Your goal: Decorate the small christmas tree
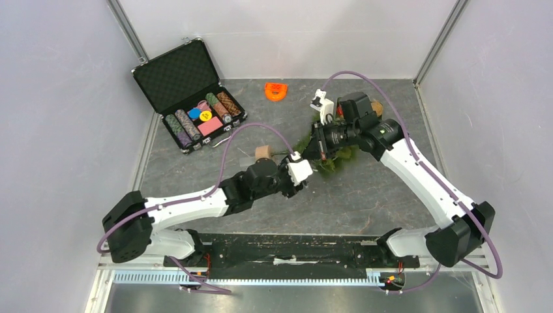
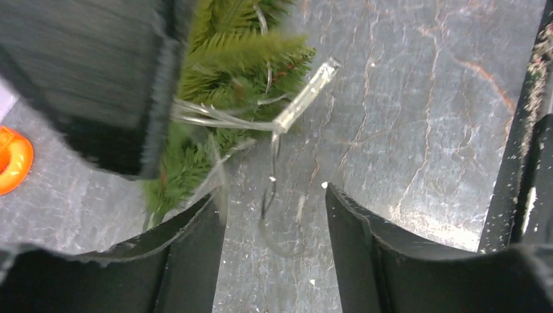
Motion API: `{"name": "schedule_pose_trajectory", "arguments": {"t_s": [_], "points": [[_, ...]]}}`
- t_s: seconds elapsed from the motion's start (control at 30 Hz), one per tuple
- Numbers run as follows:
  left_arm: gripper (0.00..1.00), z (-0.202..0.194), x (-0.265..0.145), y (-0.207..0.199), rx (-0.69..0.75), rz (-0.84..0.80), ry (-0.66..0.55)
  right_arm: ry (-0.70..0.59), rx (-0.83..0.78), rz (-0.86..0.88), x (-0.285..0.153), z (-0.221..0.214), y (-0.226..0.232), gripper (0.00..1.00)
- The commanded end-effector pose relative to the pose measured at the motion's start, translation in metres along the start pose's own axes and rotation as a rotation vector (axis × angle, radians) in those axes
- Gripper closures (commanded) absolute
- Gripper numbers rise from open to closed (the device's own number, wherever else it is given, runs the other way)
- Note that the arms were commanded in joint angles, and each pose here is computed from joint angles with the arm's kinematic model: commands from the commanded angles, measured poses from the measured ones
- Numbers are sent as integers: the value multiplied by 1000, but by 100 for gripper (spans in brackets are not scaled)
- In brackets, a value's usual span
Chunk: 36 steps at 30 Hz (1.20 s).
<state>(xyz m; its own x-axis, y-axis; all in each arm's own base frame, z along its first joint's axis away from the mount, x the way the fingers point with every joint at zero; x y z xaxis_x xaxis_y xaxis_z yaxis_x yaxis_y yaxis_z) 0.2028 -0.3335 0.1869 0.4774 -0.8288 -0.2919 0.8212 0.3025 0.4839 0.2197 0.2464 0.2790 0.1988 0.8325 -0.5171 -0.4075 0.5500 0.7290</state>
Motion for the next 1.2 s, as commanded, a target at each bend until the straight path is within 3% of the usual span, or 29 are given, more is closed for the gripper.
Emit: {"name": "schedule_pose_trajectory", "arguments": {"t_s": [0.0,0.03,0.07,0.1,0.23,0.27,0.3,0.37,0.47,0.67,0.9,1.17], "points": [[50,1,15,0,-81,-28,-28,-99,-24,-31,3,25,0,100],[76,1,15,4,-99,-25,-26,-101,-21,-41,4,25,-2,100],[93,2,14,10,-125,-15,-31,-105,-19,-53,4,25,-5,100],[97,3,11,17,-146,-10,-41,-107,-15,-70,4,23,-9,100],[98,0,3,45,-182,42,-13,-148,-11,-159,-1,18,-30,100],[98,-2,2,49,-184,50,-3,-163,-14,-182,-3,17,-35,96],[98,-2,1,53,-180,61,4,-169,-14,-202,-3,15,-40,87],[98,-3,-1,61,-152,95,22,-207,-22,-265,-10,16,-51,54],[98,-4,-5,74,-121,146,50,-315,-31,-371,-32,28,-65,37],[98,4,-13,96,-28,222,73,-655,-18,-644,-106,49,-112,2],[98,17,-28,112,53,260,85,-994,193,-822,-143,17,-175,2],[98,24,-33,111,72,238,71,-1229,458,-479,-101,20,-196,2]]}}
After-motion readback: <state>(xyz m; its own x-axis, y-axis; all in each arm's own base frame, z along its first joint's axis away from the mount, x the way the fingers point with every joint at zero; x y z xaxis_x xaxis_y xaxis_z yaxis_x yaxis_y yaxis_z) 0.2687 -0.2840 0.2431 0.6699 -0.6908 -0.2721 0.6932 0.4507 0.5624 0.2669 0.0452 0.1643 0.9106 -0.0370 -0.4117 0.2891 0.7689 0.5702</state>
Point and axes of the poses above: each gripper's point midway between its finger pads, its own x axis out along the fingers, its own y axis along the line the jaws close on, z = x × y, the point moved 2 cm from there along -x, back along the fingers, and after that the axes turned 14 degrees about x, right-handed, at the moved point
